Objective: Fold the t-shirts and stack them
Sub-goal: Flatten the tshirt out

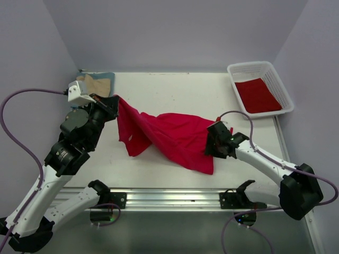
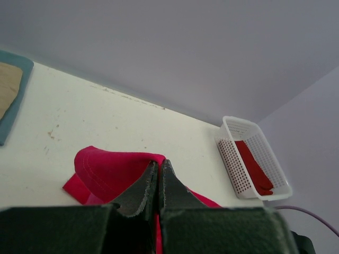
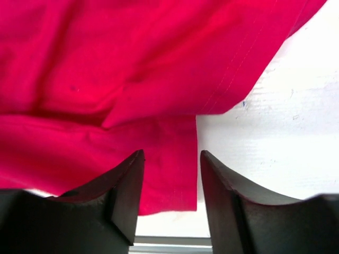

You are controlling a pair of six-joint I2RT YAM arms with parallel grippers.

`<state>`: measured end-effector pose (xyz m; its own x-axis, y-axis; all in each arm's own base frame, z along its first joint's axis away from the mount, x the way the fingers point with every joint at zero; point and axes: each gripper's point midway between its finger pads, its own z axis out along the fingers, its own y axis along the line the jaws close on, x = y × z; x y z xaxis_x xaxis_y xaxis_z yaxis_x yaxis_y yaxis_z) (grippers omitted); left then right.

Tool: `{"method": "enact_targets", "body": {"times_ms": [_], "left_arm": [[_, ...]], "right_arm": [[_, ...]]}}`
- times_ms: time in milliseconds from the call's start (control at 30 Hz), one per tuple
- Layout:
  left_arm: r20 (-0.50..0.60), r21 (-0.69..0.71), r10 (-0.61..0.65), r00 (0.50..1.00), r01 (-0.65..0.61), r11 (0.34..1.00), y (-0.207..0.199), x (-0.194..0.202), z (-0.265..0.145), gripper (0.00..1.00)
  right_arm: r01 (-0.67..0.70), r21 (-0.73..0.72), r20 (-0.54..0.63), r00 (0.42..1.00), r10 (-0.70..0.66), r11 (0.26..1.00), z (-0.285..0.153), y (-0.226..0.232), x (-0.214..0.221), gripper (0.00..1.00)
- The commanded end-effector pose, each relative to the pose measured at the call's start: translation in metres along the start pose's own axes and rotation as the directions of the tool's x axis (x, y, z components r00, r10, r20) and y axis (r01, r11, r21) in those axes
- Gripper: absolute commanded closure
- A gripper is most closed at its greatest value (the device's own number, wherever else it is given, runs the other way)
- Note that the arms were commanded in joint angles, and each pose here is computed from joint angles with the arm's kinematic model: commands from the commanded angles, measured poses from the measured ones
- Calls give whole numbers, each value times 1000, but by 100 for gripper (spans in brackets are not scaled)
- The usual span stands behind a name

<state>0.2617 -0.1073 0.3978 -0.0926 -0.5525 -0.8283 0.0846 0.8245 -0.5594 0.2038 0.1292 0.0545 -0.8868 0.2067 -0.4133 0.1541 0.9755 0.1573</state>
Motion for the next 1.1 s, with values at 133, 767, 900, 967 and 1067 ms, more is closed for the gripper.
{"method": "enact_targets", "body": {"times_ms": [133,767,900,967,1067], "left_arm": [[44,-3,-34,998,34,999,0,-12,-3,100],[41,-20,-33,999,34,999,7,-10,-7,100],[50,-32,-30,998,32,999,10,-14,-11,100],[50,-35,-28,998,29,999,11,-14,-12,100],[37,-45,-17,999,19,999,14,-10,-12,100]], "right_arm": [[14,62,68,998,-18,998,20,0,-22,57],[18,166,29,999,-24,986,59,-15,-18,100],[17,130,54,998,-25,991,46,-13,-21,100],[27,107,77,996,-35,994,33,-11,-25,100],[42,73,128,990,-51,996,2,-11,-36,100]]}}
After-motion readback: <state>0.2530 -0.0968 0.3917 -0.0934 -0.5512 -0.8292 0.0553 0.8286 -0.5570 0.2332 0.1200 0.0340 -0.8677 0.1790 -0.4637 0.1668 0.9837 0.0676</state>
